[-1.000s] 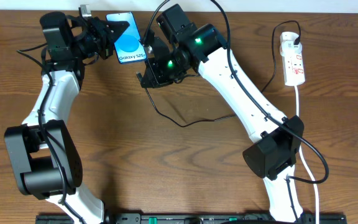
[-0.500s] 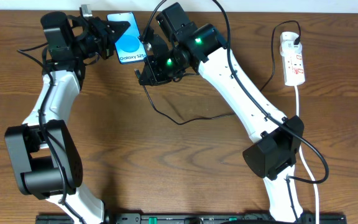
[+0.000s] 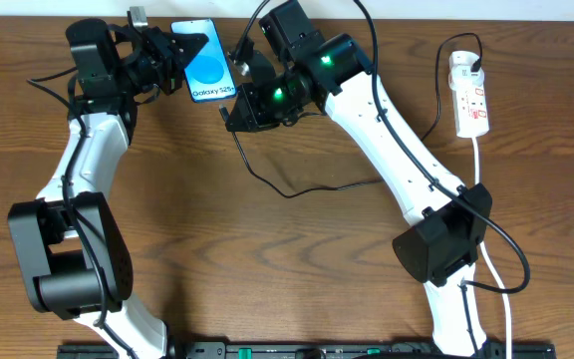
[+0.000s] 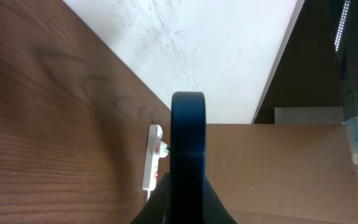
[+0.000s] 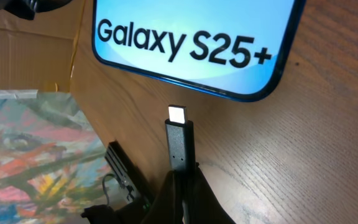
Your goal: Plug charger to phone and switch on socket
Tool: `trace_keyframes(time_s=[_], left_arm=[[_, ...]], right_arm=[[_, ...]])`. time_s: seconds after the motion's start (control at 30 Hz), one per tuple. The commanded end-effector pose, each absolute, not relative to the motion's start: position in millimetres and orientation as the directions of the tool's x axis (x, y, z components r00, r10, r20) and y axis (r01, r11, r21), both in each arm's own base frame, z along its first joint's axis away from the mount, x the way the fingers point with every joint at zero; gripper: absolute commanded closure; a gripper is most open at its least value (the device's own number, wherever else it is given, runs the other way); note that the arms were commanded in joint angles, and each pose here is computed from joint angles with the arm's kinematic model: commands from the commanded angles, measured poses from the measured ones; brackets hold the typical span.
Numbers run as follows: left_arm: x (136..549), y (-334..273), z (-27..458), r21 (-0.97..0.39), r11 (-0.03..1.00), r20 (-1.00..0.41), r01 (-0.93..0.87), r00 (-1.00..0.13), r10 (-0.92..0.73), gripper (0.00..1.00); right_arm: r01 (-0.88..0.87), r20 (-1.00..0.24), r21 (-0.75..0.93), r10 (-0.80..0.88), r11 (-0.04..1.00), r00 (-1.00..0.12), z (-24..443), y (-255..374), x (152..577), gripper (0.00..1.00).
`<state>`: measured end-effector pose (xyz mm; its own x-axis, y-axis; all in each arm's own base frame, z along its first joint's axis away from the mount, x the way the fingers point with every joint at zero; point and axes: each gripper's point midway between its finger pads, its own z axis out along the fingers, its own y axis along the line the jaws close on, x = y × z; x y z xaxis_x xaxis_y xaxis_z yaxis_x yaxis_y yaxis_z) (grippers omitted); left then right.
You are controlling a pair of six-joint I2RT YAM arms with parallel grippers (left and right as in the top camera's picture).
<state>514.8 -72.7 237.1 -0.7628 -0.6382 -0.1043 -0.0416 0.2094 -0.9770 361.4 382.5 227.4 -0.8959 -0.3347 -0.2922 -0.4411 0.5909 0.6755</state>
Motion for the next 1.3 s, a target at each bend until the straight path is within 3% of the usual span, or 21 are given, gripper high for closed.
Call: trace_keyframes(time_s=[0.0, 1.27], left_arm=[[514.5, -74.5, 246.3, -0.975, 0.223, -0.143, 0.000, -0.767, -0.625, 0.93], [513.2, -81.3, 248.4, -0.982, 0.190, -0.100, -0.026, -0.777, -0.622, 0.93]], right_arm=[[-0.462, -0.337, 0.693, -0.318, 0.553, -0.886, 257.5, 380.6, 356.2, 0.99], [-0.423, -0.312, 0.699, -0.288, 0.576, -0.906, 253.6, 382.2, 359.8, 0.99]])
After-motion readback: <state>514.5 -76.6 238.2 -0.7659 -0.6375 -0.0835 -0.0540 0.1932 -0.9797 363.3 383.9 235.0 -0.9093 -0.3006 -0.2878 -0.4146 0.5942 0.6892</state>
